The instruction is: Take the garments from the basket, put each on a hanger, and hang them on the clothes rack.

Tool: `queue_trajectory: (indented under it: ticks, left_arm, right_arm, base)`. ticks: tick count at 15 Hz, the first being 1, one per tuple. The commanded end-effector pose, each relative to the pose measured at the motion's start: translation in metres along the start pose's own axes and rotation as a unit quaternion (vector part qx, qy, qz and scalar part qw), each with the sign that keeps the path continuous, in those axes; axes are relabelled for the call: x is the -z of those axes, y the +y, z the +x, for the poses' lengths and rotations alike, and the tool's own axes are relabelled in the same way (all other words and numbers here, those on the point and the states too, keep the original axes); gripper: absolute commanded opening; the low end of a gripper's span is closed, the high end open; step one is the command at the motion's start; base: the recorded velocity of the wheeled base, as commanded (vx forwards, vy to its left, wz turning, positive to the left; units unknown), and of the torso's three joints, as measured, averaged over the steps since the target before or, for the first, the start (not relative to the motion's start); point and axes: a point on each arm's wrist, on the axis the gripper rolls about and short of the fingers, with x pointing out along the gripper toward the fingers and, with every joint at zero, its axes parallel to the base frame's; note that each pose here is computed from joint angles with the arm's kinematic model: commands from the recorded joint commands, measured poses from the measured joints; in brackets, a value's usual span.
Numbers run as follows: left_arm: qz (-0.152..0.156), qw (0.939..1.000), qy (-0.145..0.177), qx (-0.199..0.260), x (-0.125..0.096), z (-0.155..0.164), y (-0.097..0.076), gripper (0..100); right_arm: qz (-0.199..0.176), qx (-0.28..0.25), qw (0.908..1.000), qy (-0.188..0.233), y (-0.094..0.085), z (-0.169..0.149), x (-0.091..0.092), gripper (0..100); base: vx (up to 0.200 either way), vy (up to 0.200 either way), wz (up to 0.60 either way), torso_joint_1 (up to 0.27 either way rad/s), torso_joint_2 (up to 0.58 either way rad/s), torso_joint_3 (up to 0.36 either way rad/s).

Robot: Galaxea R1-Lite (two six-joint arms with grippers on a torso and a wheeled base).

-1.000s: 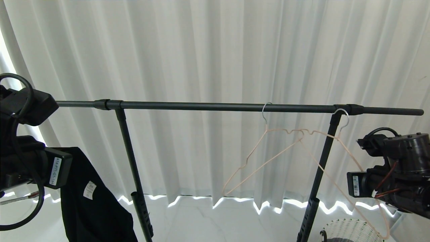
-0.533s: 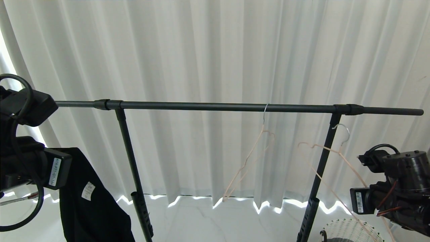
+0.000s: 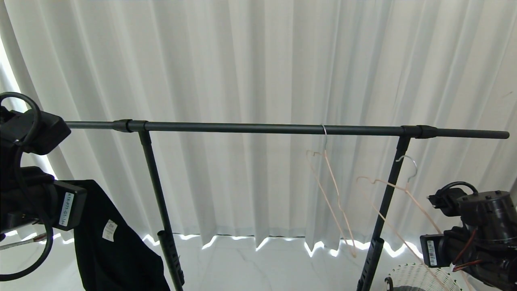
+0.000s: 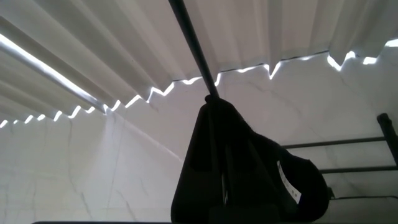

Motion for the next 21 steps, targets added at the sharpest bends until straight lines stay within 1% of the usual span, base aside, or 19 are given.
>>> queue_trajectory:
  ticks: [1,4,13,14,17,18,19,20,21]
  left_arm:
    - [0.0,1.0,-0.001,0.0,0.002,0.0,-0.001,0]
    - [-0.002,0.9999,-0.016,-0.004,0.005,0.005,-0.002,0]
    - [0.0,0.9999,-0.016,-0.004,0.009,0.004,-0.003,0]
    - [0.0,0.9999,-0.011,-0.002,0.011,0.005,-0.004,0]
    - [0.009,0.9998,0.007,0.013,0.025,0.008,-0.011,0]
    - [0.013,0.9996,0.012,0.023,0.029,0.009,-0.015,0]
    - [0.015,0.9994,0.013,0.027,0.029,0.009,-0.016,0]
    - [0.021,0.999,0.016,0.037,0.031,0.01,-0.02,0]
    - [0.025,0.9985,0.017,0.045,0.03,0.011,-0.023,0]
  right_arm:
    - [0.003,-0.004,0.9999,-0.011,-0.002,-0.006,-0.001,0]
    - [0.005,-0.006,0.9997,-0.023,-0.003,-0.011,-0.003,0]
    - [0.01,-0.011,0.9992,-0.036,-0.004,-0.017,-0.006,0]
    - [0.012,-0.014,0.999,-0.041,-0.005,-0.02,-0.007,0]
    - [0.009,-0.038,0.9972,-0.063,-0.002,-0.033,-0.008,0]
    - [0.004,-0.056,0.9956,-0.075,0.001,-0.041,-0.009,0]
    - [0.001,-0.065,0.9947,-0.08,0.003,-0.044,-0.008,0]
    - [-0.008,-0.099,0.9903,-0.098,0.01,-0.057,-0.008,0]
    - [-0.018,-0.127,0.986,-0.106,0.015,-0.065,-0.007,0]
  base:
    - [-0.2,0.0,0.0,0.002,0.01,-0.002]
    - [-0.2,0.0,0.0,0.009,0.0,-0.001]
    - [-0.2,0.0,0.0,-0.004,0.0,0.003]
    - [0.0,0.0,0.0,0.0,0.0,0.0]
    - [0.0,0.0,0.0,0.0,0.0,0.0]
    - [0.0,0.0,0.0,0.0,0.0,0.0]
    - [0.0,0.0,0.0,0.0,0.0,0.0]
    - [0.0,0.0,0.0,0.0,0.0,0.0]
    - [0.0,0.0,0.0,0.0,0.0,0.0]
